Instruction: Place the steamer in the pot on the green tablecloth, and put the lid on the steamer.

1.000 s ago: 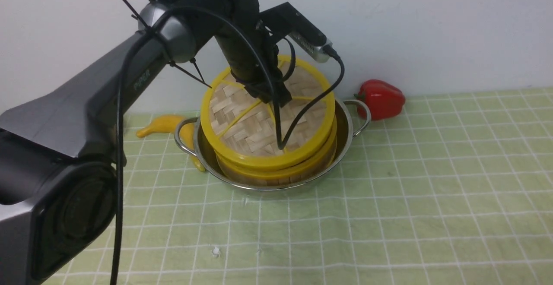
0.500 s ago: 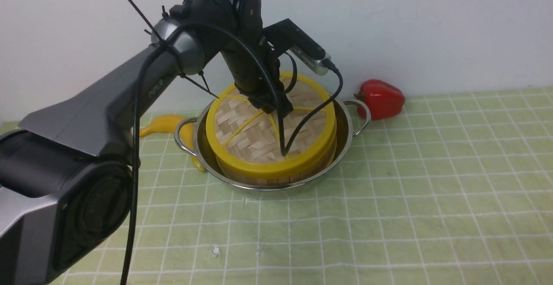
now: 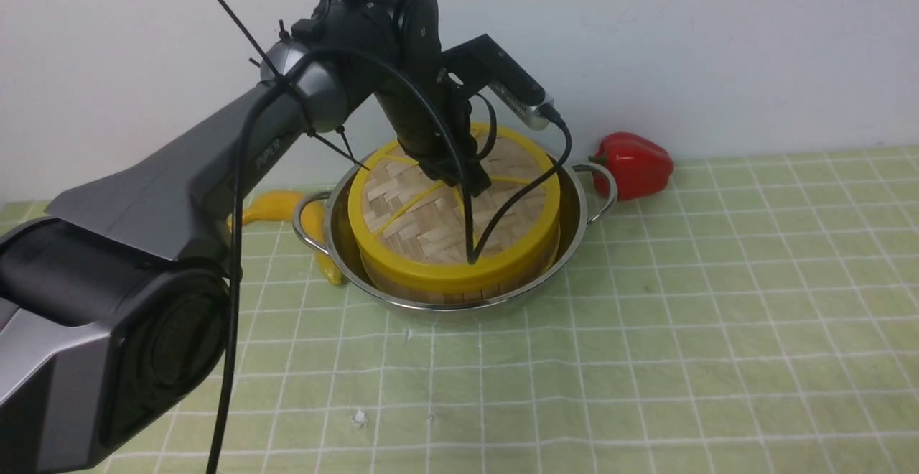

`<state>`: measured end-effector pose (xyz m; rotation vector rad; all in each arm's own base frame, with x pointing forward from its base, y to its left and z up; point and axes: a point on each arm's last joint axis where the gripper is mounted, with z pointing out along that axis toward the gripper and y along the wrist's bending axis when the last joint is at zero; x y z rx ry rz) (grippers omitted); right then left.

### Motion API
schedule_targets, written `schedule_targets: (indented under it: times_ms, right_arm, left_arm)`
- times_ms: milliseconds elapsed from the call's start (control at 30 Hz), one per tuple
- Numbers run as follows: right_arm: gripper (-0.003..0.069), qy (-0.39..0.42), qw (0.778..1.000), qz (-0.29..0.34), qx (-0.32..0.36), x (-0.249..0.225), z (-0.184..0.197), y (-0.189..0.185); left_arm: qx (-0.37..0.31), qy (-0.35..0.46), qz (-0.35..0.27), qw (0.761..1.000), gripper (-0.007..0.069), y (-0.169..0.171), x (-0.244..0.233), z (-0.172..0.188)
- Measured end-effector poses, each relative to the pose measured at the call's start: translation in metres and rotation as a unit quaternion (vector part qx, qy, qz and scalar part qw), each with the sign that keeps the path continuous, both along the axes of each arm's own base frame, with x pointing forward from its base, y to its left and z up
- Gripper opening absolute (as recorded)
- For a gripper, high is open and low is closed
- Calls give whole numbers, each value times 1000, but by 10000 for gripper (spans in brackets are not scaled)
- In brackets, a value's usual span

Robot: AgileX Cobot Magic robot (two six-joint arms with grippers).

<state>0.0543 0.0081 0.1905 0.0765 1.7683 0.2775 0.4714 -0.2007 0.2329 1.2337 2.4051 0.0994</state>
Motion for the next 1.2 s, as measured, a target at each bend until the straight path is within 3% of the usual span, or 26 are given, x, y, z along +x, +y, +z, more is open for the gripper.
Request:
schedule_targets:
  times_ms: [267, 367, 633, 767, 867, 1000, 1033, 1100, 1200]
  right_arm:
    - [240, 0, 1000, 0, 0, 0, 0, 0]
    - [240, 0, 1000, 0, 0, 0, 0, 0]
    - [240, 0, 1000, 0, 0, 0, 0, 0]
    - [240, 0, 1000, 0, 0, 0, 0, 0]
    - [240, 0, 1000, 0, 0, 0, 0, 0]
    - [240, 0, 1000, 0, 0, 0, 0, 0]
    - [240, 0, 1000, 0, 0, 0, 0, 0]
    - [240, 0, 1000, 0, 0, 0, 0, 0]
    - [240, 0, 1000, 0, 0, 0, 0, 0]
  left_arm:
    - [-5, 1, 12, 1000, 124, 0, 0, 2]
    - [-11, 0, 24, 1000, 156, 0, -2, 6]
    - [-27, -9, 60, 998, 485, 12, -26, 65]
    - [-66, -32, 100, 992, 512, 18, -40, 102]
    - [-112, -61, 132, 983, 413, 26, -60, 143]
    - [-192, -100, 158, 963, 89, 39, -100, 206]
    - [-207, -101, 160, 960, 47, 40, -106, 213]
    - [-253, -105, 158, 949, -11, 43, -127, 237]
    - [-295, -108, 145, 938, -23, 47, -149, 259]
